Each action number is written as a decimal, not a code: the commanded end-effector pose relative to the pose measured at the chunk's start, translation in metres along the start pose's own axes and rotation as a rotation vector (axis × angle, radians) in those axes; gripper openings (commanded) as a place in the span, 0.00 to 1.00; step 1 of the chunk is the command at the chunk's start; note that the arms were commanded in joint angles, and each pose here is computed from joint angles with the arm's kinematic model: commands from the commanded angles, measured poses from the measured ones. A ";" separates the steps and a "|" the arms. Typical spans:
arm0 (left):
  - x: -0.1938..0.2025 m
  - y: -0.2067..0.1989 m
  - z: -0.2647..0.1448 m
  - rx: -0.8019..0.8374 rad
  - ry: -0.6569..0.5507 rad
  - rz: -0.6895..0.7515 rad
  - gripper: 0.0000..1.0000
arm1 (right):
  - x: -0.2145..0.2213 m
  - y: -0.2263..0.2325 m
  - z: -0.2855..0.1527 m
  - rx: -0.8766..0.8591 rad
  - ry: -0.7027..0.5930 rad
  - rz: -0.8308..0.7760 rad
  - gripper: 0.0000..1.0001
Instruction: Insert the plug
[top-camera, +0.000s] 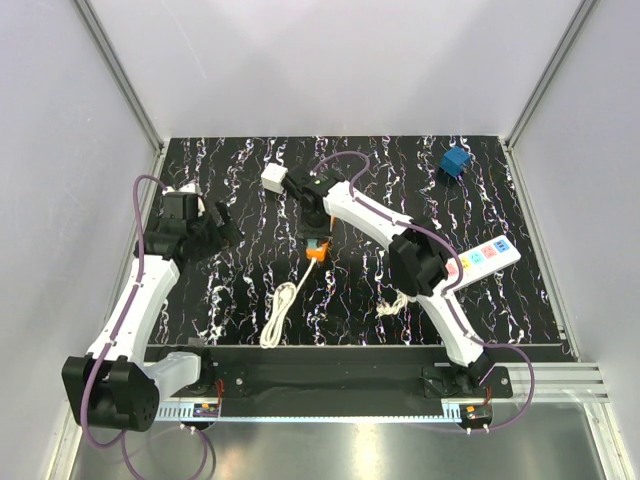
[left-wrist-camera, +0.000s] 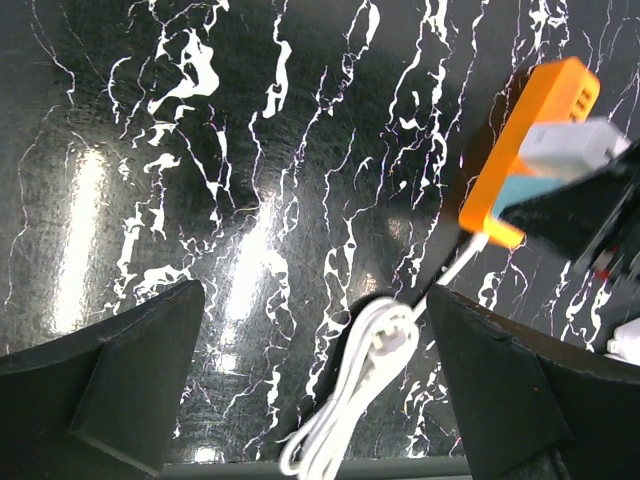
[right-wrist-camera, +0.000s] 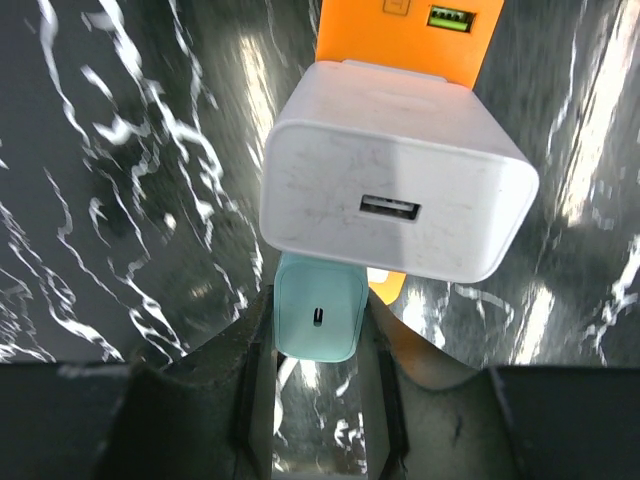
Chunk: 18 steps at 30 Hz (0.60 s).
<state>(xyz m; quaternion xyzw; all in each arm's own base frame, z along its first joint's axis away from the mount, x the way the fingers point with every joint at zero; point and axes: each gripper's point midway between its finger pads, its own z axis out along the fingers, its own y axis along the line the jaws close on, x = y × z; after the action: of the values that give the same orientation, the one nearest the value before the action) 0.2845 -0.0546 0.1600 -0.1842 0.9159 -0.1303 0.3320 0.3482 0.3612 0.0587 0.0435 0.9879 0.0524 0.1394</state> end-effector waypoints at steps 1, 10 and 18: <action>-0.007 0.003 -0.002 -0.011 -0.041 -0.003 0.99 | -0.035 -0.023 0.065 0.055 -0.034 -0.004 0.00; -0.010 -0.001 -0.011 0.032 -0.091 0.019 0.99 | -0.118 -0.047 0.091 0.074 -0.158 0.016 0.00; -0.012 0.000 -0.012 0.021 -0.104 0.016 0.99 | -0.164 -0.032 0.047 -0.034 -0.299 -0.050 0.49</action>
<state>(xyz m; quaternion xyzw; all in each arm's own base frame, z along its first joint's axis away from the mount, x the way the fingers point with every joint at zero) 0.2772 -0.0528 0.1649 -0.1825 0.9090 -0.1322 0.3507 0.5021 0.3352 0.0645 0.0585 0.9582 0.1003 0.2614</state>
